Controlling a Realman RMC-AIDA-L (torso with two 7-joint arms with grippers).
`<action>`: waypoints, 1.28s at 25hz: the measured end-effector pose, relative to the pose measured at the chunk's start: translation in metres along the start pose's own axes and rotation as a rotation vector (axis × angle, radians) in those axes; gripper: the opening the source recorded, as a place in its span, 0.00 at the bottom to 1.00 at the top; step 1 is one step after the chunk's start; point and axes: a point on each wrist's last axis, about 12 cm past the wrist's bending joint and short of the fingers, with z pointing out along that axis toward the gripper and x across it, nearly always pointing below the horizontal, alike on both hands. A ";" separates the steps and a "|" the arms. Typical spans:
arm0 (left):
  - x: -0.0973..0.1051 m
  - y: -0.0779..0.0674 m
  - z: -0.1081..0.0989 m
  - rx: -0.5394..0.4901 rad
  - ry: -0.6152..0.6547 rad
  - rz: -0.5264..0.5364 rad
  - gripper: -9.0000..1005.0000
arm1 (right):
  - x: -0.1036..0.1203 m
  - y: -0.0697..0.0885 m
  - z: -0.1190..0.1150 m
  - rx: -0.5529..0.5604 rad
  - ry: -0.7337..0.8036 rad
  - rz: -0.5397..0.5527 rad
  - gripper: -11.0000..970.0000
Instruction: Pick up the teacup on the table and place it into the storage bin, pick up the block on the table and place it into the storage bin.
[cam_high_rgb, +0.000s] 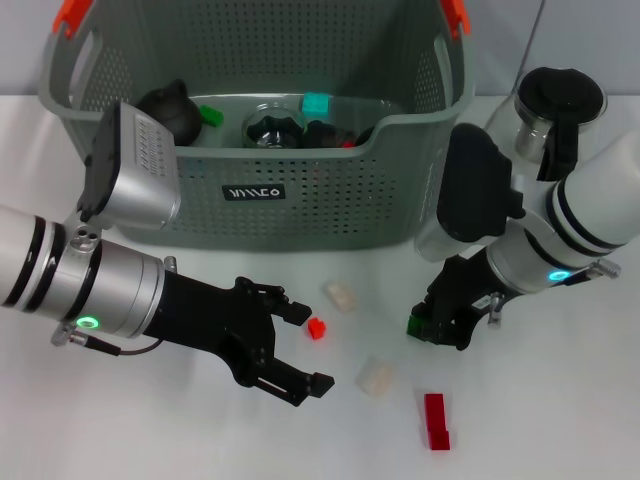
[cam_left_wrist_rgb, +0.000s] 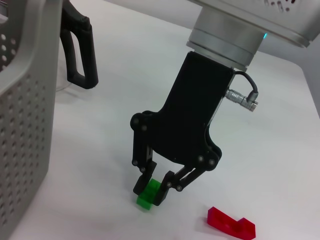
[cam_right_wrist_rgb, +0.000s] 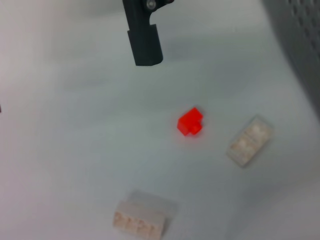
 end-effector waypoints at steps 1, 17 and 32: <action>0.000 0.000 0.000 0.000 -0.001 0.000 0.94 | 0.000 0.000 -0.001 0.002 -0.004 -0.001 0.23; 0.011 0.002 -0.008 -0.019 -0.014 -0.041 0.94 | -0.078 -0.011 -0.207 0.111 -0.669 -0.004 0.22; 0.007 0.002 -0.007 -0.016 -0.018 -0.035 0.94 | -0.095 -0.080 -0.171 0.366 -0.570 0.120 0.35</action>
